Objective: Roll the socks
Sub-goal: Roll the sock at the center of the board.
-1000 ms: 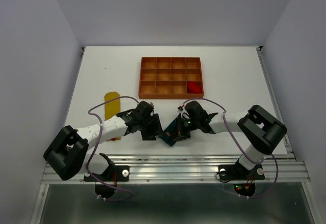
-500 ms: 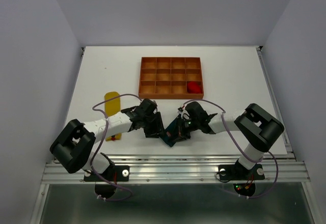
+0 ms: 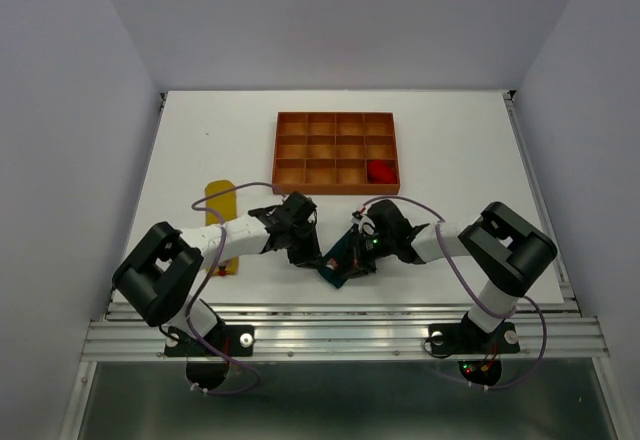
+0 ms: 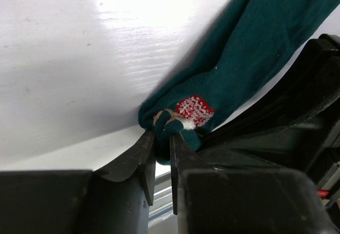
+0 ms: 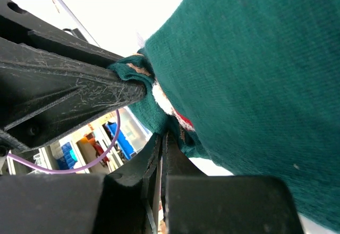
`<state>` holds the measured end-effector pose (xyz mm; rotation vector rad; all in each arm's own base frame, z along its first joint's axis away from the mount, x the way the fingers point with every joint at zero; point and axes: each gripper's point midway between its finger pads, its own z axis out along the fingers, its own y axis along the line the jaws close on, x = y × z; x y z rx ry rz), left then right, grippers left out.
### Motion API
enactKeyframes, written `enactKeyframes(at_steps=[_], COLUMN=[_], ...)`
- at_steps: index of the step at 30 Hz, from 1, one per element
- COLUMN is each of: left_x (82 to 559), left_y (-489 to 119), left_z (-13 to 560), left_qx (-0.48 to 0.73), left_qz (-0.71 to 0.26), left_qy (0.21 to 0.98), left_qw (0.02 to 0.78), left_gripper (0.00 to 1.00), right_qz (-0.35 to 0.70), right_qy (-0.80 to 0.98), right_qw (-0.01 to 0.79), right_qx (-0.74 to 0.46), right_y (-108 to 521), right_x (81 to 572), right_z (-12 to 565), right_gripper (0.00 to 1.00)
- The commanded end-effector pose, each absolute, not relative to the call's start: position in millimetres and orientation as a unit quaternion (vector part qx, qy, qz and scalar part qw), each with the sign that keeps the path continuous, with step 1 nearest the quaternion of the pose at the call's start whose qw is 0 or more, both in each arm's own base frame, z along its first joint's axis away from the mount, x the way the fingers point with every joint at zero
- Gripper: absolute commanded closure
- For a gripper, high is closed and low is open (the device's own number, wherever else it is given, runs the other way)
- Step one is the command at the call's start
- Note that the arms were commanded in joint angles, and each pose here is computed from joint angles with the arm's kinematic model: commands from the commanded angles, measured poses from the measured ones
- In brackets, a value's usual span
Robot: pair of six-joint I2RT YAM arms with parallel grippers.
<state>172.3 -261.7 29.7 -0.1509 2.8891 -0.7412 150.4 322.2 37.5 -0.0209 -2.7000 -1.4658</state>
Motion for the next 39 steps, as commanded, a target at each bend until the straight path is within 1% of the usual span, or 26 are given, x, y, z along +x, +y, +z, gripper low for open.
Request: enactKeyframes(at_steps=[1, 2, 3, 4, 6, 7, 8, 10, 11, 12, 13, 15, 16, 21, 22, 24, 28, 29, 34, 39], left_x=[181, 180, 182, 181, 180, 179, 175, 177, 175, 171, 172, 170, 170, 171, 172, 172, 172, 172, 170, 168], left_y=[-268, -265, -268, -267, -263, -261, -254, -256, -255, -251, -253, -251, -252, -252, -252, -251, -252, -252, -252, -252], left_z=[37, 34, 37, 35, 31, 30, 24, 26, 24, 24, 26, 25, 26, 31, 32, 33, 34, 34, 35, 33], left_qx=[-0.036, -0.036, -0.034, -0.034, -0.036, -0.038, -0.041, -0.043, -0.043, -0.045, -0.045, -0.049, -0.049, -0.053, -0.054, -0.055, -0.057, -0.058, -0.058, -0.058], left_qz=[-0.232, -0.221, -0.22, -0.213, -0.19, -0.181, -0.159, -0.152, -0.145, -0.134, -0.133, -0.124, -0.124, -0.112, -0.111, -0.106, -0.105, -0.105, -0.104, -0.103], left_qy=[0.968, 0.971, 0.971, 0.973, 0.978, 0.981, 0.985, 0.986, 0.988, 0.99, 0.99, 0.991, 0.991, 0.992, 0.992, 0.993, 0.993, 0.993, 0.993, 0.993], left_qw=[0.092, 0.087, 0.088, 0.084, 0.072, 0.067, 0.053, 0.047, 0.039, 0.029, 0.027, 0.017, 0.016, 0.014, 0.015, 0.014, 0.01, 0.01, 0.007, 0.002], left_gripper=[0.85, 0.99, 1.0, 1.0, 1.0, 1.0, 1.0, 1.0, 1.0, 1.0, 1.0, 1.0, 1.0, 1.0, 1.0, 1.0, 1.0, 1.0, 1.0, 1.0], right_qz=[-0.477, -0.478, -0.473, -0.454, -0.445, -0.423, -0.414, -0.404, -0.388, -0.386, -0.38, -0.371, -0.362, -0.352, -0.339, -0.328, -0.263, -0.245, -0.182, -0.168], right_qy=[-0.878, -0.878, -0.881, -0.89, -0.893, -0.903, -0.904, -0.903, -0.906, -0.903, -0.898, -0.89, -0.884, -0.86, -0.86, -0.852, -0.844, -0.847, -0.843, -0.83], right_qw=[0.019, 0.008, 0.003, 0.001, -0.032, -0.043, -0.059, -0.089, -0.107, -0.118, -0.147, -0.175, -0.207, -0.263, -0.279, -0.296, -0.354, -0.35, -0.377, -0.39], right_qx=[0.004, 0.021, 0.028, 0.027, 0.06, 0.061, 0.09, 0.114, 0.13, 0.149, 0.166, 0.197, 0.209, 0.26, 0.261, 0.281, 0.306, 0.317, 0.339, 0.362], right_y=[320, 320, 319, 314, 314, 308, 310, 314, 312, 316, 317, 323, 323, 329, 328, 328, 333, 328, 332, 342], right_x=[154, 156, 157, 157, 166, 169, 167, 172, 173, 169, 172, 165, 170, 158, 161, 158, 161, 157, 158, 152], right_z=[33, 35, 35, 29, 36, 32, 33, 41, 39, 42, 49, 55, 63, 78, 79, 81, 84, 78, 75, 76], right_gripper=[0.99, 0.99, 0.98, 0.94, 0.88, 0.82, 0.8, 0.74, 0.69, 0.67, 0.59, 0.58, 0.57, 0.54, 0.52, 0.52, 0.52, 0.52, 0.52, 0.53])
